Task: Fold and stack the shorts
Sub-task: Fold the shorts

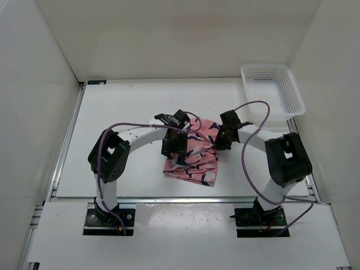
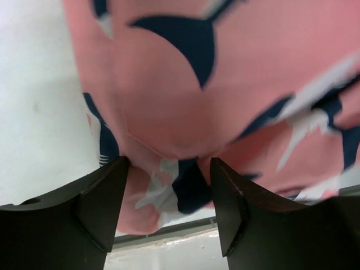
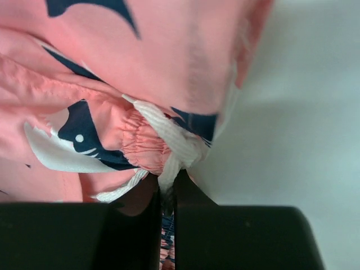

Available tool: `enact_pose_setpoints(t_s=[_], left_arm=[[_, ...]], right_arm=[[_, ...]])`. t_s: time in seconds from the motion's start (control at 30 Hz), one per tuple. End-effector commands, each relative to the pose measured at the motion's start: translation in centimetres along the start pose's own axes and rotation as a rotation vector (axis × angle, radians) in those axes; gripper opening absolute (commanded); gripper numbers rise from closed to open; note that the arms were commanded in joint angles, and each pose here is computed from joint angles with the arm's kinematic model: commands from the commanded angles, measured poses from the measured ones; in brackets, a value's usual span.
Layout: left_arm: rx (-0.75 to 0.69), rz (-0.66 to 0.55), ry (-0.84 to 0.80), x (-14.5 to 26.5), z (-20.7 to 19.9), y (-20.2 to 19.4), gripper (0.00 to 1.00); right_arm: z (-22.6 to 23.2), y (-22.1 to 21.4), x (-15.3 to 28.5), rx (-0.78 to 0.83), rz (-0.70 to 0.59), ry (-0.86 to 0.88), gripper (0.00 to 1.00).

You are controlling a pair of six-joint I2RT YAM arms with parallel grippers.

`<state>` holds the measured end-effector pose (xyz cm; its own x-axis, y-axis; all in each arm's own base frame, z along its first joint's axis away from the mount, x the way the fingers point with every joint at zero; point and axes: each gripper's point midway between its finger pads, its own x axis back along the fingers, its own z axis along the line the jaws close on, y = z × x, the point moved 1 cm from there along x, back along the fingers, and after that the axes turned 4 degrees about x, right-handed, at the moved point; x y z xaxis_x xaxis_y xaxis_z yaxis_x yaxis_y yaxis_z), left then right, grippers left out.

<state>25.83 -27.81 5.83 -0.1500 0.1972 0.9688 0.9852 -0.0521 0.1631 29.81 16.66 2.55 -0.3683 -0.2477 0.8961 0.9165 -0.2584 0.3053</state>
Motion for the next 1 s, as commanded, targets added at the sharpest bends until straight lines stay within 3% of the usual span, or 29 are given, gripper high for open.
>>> enact_pose_setpoints(t_s=[0.0, 0.13, 0.2, 0.3, 0.37, 0.53, 0.77, 0.97], left_arm=[[0.075, -0.122, -0.053, 4.6, 0.8, 0.8, 0.72], [0.138, -0.179, -0.061, 6.7, 2.8, 1.5, 0.75], [0.144, -0.200, -0.058, 7.9, 3.5, 1.7, 0.76], [0.157, -0.233, -0.022, 9.4, 4.9, 1.9, 0.81], [0.167, -0.251, -0.013, 10.6, 5.4, 2.1, 0.83], [0.244, -0.375, 0.017, 15.2, 8.9, 3.1, 0.99], [0.393, -0.658, 0.014, 23.9, 14.5, 2.5, 0.99], [0.480, -0.766, 0.000, 26.5, 16.4, 1.2, 0.99]], right_arm=[[1.8, 0.7, -2.5, 0.084, 0.039, -0.014, 0.01], [4.4, 4.8, -3.3, 0.106, 0.008, -0.016, 0.04], [6.7, 6.8, -2.2, 0.118, -0.029, 0.015, 0.19], [8.0, 8.3, 0.9, 0.152, -0.103, 0.026, 0.77], [9.2, 8.4, 4.2, 0.196, -0.169, 0.030, 1.00], [7.6, 7.7, 11.9, 0.216, -0.327, -0.011, 1.00], [-2.1, 3.6, 19.5, 0.123, -0.456, -0.190, 1.00], [-7.0, 1.3, 23.5, 0.056, -0.566, -0.277, 1.00]])
